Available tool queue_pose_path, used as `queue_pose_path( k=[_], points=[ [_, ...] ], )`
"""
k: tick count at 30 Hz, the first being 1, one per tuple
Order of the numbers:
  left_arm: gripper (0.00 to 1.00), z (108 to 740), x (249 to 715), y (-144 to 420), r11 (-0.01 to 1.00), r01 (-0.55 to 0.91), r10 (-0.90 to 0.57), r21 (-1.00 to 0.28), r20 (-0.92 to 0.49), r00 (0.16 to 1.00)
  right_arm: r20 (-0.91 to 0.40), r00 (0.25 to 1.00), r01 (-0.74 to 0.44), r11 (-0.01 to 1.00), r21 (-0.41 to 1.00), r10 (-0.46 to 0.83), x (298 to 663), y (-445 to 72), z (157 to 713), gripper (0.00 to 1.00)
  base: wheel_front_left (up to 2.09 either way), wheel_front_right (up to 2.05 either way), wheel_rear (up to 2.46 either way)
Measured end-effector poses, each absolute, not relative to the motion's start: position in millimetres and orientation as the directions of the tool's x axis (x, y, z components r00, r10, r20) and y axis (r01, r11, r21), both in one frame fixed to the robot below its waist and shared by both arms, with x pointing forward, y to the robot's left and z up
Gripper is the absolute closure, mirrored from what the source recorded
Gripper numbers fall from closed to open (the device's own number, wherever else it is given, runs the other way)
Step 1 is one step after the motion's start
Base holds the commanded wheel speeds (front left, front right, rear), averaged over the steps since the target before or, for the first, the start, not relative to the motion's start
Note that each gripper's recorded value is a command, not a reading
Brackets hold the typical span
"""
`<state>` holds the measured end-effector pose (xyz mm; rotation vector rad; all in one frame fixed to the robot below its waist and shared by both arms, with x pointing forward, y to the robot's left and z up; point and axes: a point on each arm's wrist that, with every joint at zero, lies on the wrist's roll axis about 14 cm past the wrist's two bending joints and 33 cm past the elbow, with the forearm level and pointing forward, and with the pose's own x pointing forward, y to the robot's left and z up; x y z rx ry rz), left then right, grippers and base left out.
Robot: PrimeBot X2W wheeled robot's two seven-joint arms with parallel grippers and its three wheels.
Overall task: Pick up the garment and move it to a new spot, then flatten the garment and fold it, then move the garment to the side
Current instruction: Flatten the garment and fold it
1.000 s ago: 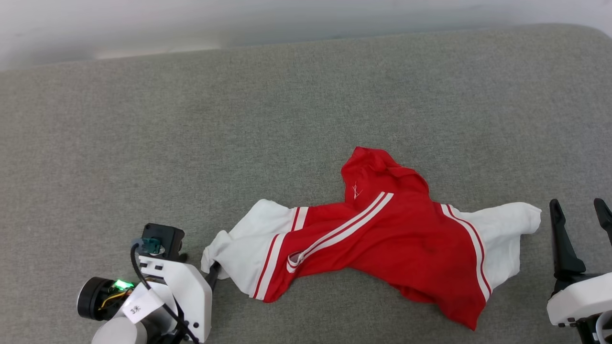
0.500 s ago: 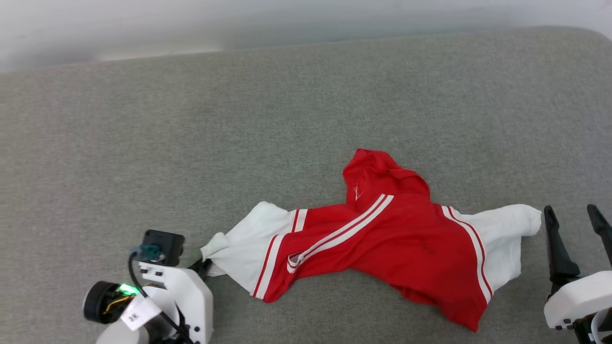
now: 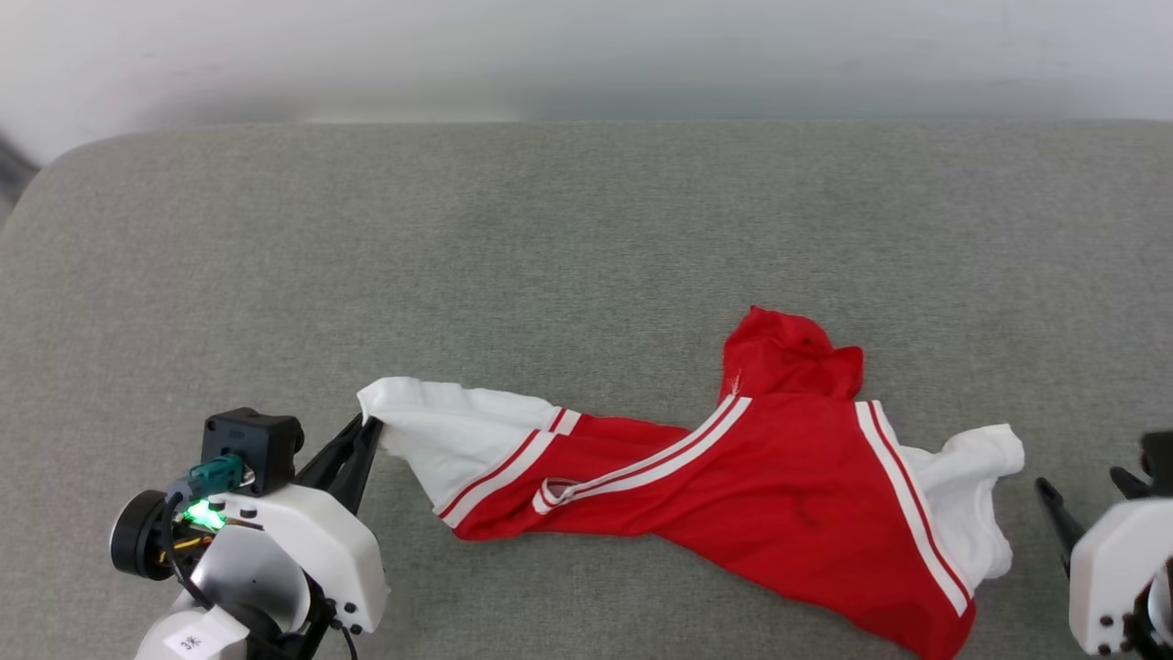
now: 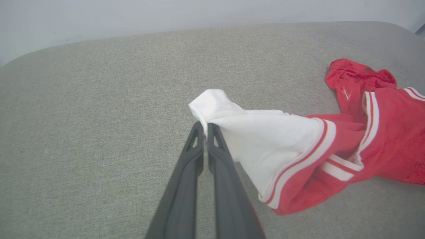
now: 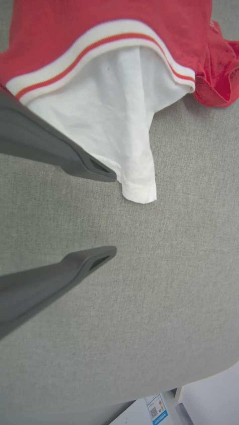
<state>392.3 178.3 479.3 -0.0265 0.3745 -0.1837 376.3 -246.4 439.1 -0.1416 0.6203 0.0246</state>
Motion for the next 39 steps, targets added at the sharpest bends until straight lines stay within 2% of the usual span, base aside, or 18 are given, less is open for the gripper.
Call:
queue_pose_path(
  k=[13, 20, 24, 25, 26, 27, 32, 39],
  points=[
    [1.00, 490, 380, 174, 0.977, 0.203, -0.212, -0.064, -0.351, 0.912, -0.792, 0.609, -0.254, 0.955, -0.154, 0.035, 416, -219, 406, 0.00, 0.00, 0.00, 0.00],
    [1.00, 491, 379, 173, 0.977, 0.204, -0.214, -0.065, -0.353, 0.911, -0.888, 0.460, -0.341, 0.927, -0.158, 0.018, 410, -212, 369, 0.00, 0.00, 0.00, 0.00],
    [1.00, 489, 380, 176, 0.979, 0.195, -0.204, -0.062, -0.355, 0.912, -0.917, 0.399, -0.388, 0.910, -0.150, 0.019, 407, -208, 355, 0.00, 0.00, 0.00, 0.00],
    [1.00, 487, 380, 177, 0.980, 0.191, -0.201, -0.063, -0.360, 0.911, -0.922, 0.387, -0.396, 0.906, -0.150, 0.016, 406, -208, 352, 0.15, 0.00, 0.00, 0.00],
    [1.00, 485, 380, 177, 0.980, 0.188, -0.198, -0.064, -0.366, 0.909, -0.926, 0.377, -0.402, 0.904, -0.146, 0.018, 405, -207, 350, 0.63, 0.00, 0.00, 0.00],
    [1.00, 483, 380, 177, 0.980, 0.186, -0.197, -0.066, -0.371, 0.908, -0.929, 0.368, -0.407, 0.903, -0.142, 0.020, 404, -207, 347, 1.00, 0.00, 0.00, 0.00],
    [1.00, 478, 379, 178, 0.981, 0.179, -0.194, -0.073, -0.381, 0.904, -0.931, 0.361, -0.430, 0.895, -0.119, 0.049, 400, -199, 341, 1.00, 0.00, 0.00, 0.00],
    [1.00, 488, 378, 184, 0.984, 0.167, -0.179, -0.064, -0.356, 0.917, -0.870, 0.487, -0.374, 0.919, -0.127, 0.078, 410, -205, 364, 1.00, 0.00, 0.00, 0.00]
  ],
)
